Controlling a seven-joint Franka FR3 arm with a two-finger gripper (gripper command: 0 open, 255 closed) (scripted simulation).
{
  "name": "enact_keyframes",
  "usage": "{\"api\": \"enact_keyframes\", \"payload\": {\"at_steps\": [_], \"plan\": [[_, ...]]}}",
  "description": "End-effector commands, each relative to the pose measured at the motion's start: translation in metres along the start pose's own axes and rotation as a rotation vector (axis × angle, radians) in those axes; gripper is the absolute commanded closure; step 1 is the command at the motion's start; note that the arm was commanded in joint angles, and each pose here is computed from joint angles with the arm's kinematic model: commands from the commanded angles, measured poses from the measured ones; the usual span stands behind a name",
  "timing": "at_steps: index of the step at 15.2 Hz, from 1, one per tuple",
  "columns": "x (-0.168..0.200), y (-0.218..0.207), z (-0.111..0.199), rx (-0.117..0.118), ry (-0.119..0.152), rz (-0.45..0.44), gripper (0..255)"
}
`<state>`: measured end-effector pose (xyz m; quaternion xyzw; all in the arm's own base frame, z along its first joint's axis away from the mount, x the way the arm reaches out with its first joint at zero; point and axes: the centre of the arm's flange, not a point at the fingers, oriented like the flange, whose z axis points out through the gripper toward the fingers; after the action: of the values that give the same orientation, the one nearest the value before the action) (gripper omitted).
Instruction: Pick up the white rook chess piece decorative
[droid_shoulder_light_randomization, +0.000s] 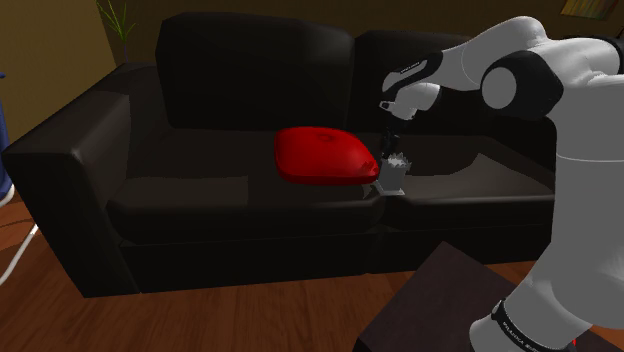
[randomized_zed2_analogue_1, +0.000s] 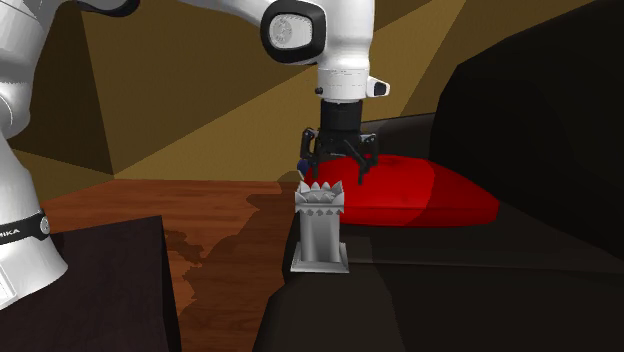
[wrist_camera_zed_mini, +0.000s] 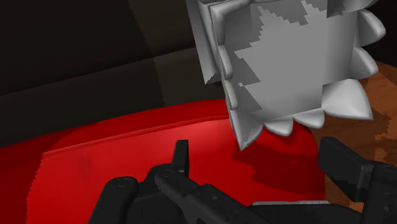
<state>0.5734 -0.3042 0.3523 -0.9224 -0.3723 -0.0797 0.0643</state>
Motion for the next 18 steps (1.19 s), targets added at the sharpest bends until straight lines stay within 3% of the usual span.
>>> {"api": "enact_keyframes", "payload": {"at_steps": [1, 2, 11, 18], "plan": [[-0.001, 0.001, 0.004, 0.000, 0.000, 0.000, 0], [-0.001, 0.000, 0.004, 0.000, 0.000, 0.000, 255], [-0.001, 0.001, 0.004, 0.000, 0.000, 0.000, 255], [0.007, -0.001, -0.032, 0.000, 0.000, 0.000, 255]]}}
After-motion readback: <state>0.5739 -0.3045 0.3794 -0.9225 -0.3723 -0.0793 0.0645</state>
